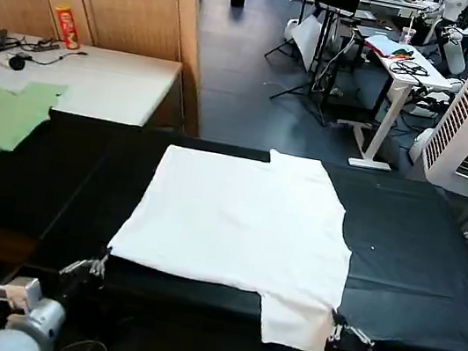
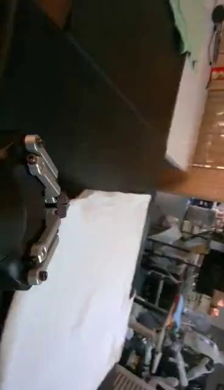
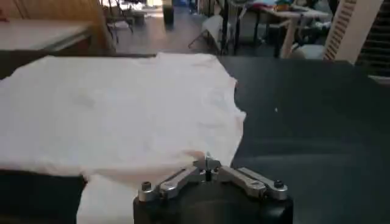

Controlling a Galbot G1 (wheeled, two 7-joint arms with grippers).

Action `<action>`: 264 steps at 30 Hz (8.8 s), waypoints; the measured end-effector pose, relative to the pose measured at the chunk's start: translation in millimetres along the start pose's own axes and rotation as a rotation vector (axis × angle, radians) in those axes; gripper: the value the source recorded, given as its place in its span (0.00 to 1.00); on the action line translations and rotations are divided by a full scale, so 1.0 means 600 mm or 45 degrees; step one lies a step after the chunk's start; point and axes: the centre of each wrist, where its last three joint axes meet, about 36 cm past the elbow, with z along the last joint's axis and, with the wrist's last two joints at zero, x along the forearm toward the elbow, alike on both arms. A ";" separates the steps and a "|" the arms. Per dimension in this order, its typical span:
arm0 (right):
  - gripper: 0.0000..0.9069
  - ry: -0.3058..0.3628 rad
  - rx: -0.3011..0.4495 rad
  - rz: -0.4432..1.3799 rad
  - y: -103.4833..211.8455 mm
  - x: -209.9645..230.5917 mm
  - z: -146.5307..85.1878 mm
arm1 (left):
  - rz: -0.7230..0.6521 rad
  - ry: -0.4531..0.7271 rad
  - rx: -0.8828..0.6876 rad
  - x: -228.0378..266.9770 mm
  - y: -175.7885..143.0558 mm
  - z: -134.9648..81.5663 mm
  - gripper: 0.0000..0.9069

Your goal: Fold and organize the clothes.

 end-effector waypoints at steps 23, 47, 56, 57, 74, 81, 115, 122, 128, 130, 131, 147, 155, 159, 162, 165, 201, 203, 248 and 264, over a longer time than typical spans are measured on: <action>0.38 -0.044 0.052 -0.041 -0.016 -0.273 -0.017 | -0.068 -0.121 -0.103 -0.221 0.027 -0.024 0.51; 0.90 0.048 0.039 -0.031 -0.055 -0.114 0.025 | -0.097 -0.053 -0.141 -0.233 0.034 0.009 0.97; 0.56 0.086 0.010 -0.021 -0.053 -0.119 0.047 | -0.069 0.008 -0.113 -0.219 0.034 0.040 0.73; 0.39 0.088 0.007 -0.021 -0.052 -0.119 0.049 | -0.071 0.014 -0.112 -0.220 0.036 0.042 0.43; 0.08 0.193 0.049 0.047 -0.042 -0.077 0.022 | -0.084 0.043 -0.143 -0.202 0.036 0.051 0.00; 0.08 0.275 0.085 0.070 -0.029 -0.010 0.009 | -0.128 0.084 -0.216 -0.152 0.043 0.052 0.00; 0.97 -0.132 0.073 -0.015 -0.044 -0.098 -0.123 | -0.085 0.022 -0.237 -0.042 -0.001 -0.084 0.97; 0.97 -0.107 0.050 0.022 -0.040 -0.276 -0.158 | 0.042 -0.020 -0.148 -0.204 0.014 -0.137 0.97; 0.97 0.005 0.051 0.067 -0.031 -0.396 -0.183 | 0.087 0.003 -0.133 -0.335 0.004 -0.180 0.97; 0.97 0.052 0.032 0.074 -0.026 -0.425 -0.190 | 0.078 0.027 -0.142 -0.373 0.003 -0.187 0.97; 0.97 0.070 0.020 0.076 -0.024 -0.438 -0.192 | 0.076 0.048 -0.145 -0.395 0.002 -0.191 0.97; 0.97 0.216 -0.017 0.102 0.001 -0.533 -0.183 | 0.001 0.293 -0.148 -0.551 0.038 -0.209 0.97; 0.87 0.262 -0.038 0.113 -0.009 -0.541 -0.166 | 0.001 0.313 -0.142 -0.571 0.042 -0.198 0.81; 0.49 0.272 -0.050 0.096 -0.009 -0.544 -0.159 | 0.001 0.312 -0.165 -0.575 0.041 -0.190 0.34; 0.23 0.278 -0.058 0.087 -0.007 -0.547 -0.155 | 0.008 0.300 -0.187 -0.576 0.040 -0.184 0.19; 0.13 0.284 -0.069 0.086 -0.007 -0.550 -0.154 | 0.008 0.300 -0.211 -0.578 0.040 -0.178 0.18; 0.04 0.002 0.036 -0.106 -0.075 -0.287 -0.152 | 0.073 0.112 -0.267 -0.390 0.046 -0.221 0.13; 0.04 0.010 0.062 -0.108 -0.070 -0.268 -0.149 | 0.082 0.101 -0.289 -0.360 0.045 -0.216 0.14; 0.97 0.282 0.159 -0.132 -0.032 -0.070 -0.049 | -0.033 0.221 -0.403 -0.091 0.054 -0.043 0.97; 0.97 0.051 0.025 0.055 -0.041 -0.126 -0.065 | -0.003 0.157 -0.222 -0.128 0.046 -0.068 0.97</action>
